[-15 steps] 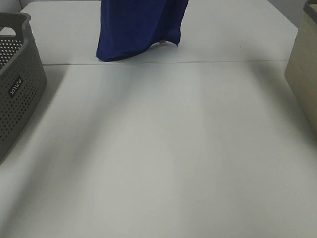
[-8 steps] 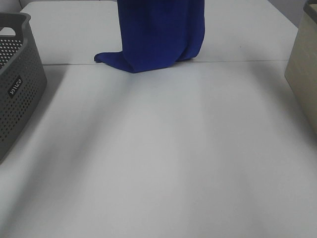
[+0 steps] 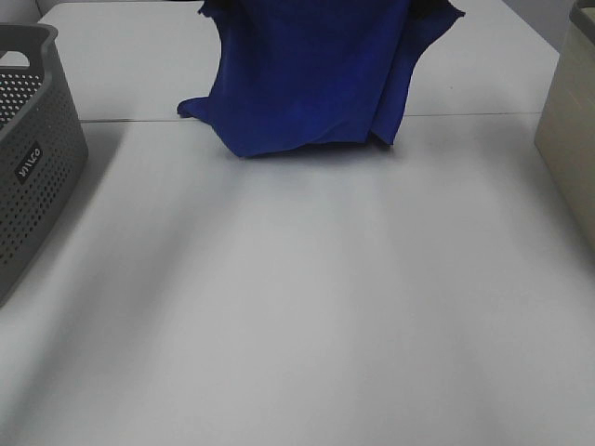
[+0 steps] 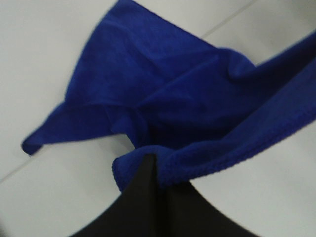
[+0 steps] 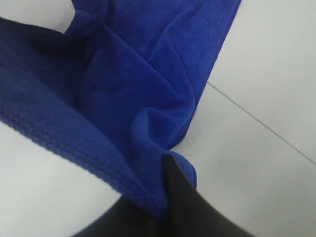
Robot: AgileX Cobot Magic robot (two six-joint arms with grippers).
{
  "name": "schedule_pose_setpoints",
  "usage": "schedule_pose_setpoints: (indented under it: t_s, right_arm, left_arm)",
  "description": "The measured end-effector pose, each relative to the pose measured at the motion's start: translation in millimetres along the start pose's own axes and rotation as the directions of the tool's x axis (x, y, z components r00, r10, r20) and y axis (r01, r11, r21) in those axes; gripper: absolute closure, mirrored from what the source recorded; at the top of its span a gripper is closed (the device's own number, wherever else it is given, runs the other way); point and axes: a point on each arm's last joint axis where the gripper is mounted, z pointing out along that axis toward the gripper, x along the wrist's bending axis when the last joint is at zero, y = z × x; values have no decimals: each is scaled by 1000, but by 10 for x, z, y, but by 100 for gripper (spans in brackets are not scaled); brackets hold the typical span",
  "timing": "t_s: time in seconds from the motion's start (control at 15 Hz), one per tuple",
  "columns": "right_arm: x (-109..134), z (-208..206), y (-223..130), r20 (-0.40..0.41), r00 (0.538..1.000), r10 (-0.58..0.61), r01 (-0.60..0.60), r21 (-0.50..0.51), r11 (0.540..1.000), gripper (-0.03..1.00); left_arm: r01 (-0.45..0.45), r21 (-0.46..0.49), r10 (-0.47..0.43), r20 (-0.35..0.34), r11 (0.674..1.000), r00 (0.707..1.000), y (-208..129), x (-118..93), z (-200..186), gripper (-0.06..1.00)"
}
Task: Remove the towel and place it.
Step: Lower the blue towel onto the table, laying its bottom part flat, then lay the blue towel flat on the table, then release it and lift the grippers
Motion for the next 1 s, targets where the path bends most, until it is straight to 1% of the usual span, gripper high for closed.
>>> schedule_pose_setpoints:
  t_s: [0.07,0.13,0.27,0.4,0.47,0.53,0.6,0.73,0.8,1.0]
  right_arm:
    - [0,0,-7,0,1000,22,-22,8,1000,95]
    - [-1,-5,-7,2,999,47,-47,8,999,95]
    - [8,-8,-22,0,994,113,-113,15,994,95]
    - [78,-9,-155,-24,990,141,-139,81,987,95]
    - [126,-59,-227,-33,989,147,-143,108,984,95]
    - [181,-119,-302,-45,987,155,-148,132,980,95]
    - [268,-237,-391,-66,984,167,-156,148,977,95]
    - [449,-424,-588,-106,974,199,-178,184,967,95]
    - [488,-426,-648,-113,972,207,-181,203,962,95]
    - [740,-556,-987,-150,960,237,-189,276,942,95]
  left_arm:
    - [3,50,-4,26,999,1000,-46,-24,-1,94]
    - [5,67,-8,35,998,999,-60,-33,-8,94]
    - [37,71,-39,36,997,999,-57,-40,-31,94]
    - [90,87,-93,37,992,995,-76,-61,-100,94]
    - [106,129,-112,41,986,993,-149,-88,-149,94]
    - [120,193,-131,44,974,990,-282,-126,-193,94]
    - [131,268,-149,51,955,987,-480,-209,-346,94]
    - [146,329,-179,74,933,981,-709,-341,-580,94]
    - [149,338,-189,88,929,978,-778,-413,-705,94]
    - [171,340,-219,107,925,970,-951,-568,-1066,94]
